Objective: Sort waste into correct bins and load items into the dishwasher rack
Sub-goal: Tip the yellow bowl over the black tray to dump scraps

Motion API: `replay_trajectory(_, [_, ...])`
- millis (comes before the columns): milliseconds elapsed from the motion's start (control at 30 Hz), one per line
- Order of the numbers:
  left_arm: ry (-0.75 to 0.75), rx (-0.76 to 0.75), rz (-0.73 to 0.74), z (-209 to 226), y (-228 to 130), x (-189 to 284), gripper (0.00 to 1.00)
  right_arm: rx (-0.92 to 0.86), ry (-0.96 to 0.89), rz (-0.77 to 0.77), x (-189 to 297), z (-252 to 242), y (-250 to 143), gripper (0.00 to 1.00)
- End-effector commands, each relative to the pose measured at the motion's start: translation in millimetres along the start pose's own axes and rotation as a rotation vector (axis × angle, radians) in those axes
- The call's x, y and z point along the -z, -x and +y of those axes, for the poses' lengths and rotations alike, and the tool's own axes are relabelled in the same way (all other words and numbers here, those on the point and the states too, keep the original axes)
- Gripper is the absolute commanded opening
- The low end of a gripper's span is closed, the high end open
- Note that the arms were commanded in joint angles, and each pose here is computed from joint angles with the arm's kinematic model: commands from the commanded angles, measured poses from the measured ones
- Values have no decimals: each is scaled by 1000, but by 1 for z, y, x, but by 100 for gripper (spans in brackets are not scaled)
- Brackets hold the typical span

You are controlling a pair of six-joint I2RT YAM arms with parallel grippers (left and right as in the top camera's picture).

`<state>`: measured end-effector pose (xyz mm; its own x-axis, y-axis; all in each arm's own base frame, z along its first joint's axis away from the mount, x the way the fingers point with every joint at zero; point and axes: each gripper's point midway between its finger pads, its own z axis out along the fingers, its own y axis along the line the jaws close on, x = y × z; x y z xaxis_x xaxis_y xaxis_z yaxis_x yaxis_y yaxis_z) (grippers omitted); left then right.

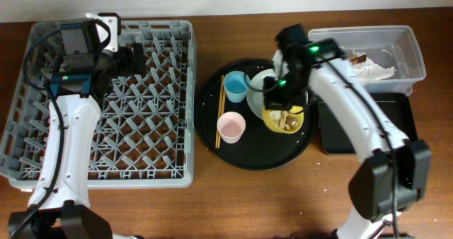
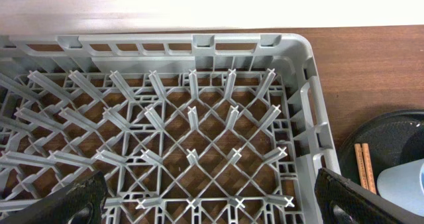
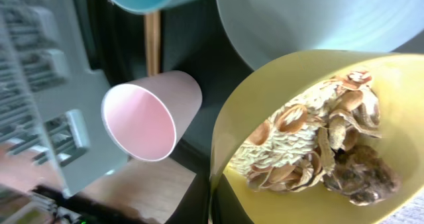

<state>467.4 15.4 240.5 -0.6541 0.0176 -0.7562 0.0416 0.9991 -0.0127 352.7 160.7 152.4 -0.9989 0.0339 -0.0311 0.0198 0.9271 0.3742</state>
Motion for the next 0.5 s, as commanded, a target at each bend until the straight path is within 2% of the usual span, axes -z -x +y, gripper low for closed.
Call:
replay_trajectory(0, [6, -12, -15, 2, 7, 2, 100, 67, 145, -107, 54, -12, 13, 4])
replay_trajectory(133, [6, -12, -16, 2, 7, 2, 100, 64, 241, -164, 83, -62, 21, 4])
replay_trajectory(233, [6, -12, -16, 2, 7, 2, 100, 51, 333, -279, 106, -107, 34, 4])
replay_trajectory(467, [6, -12, -16, 2, 7, 2, 100, 7, 561, -437, 104, -159, 29, 4])
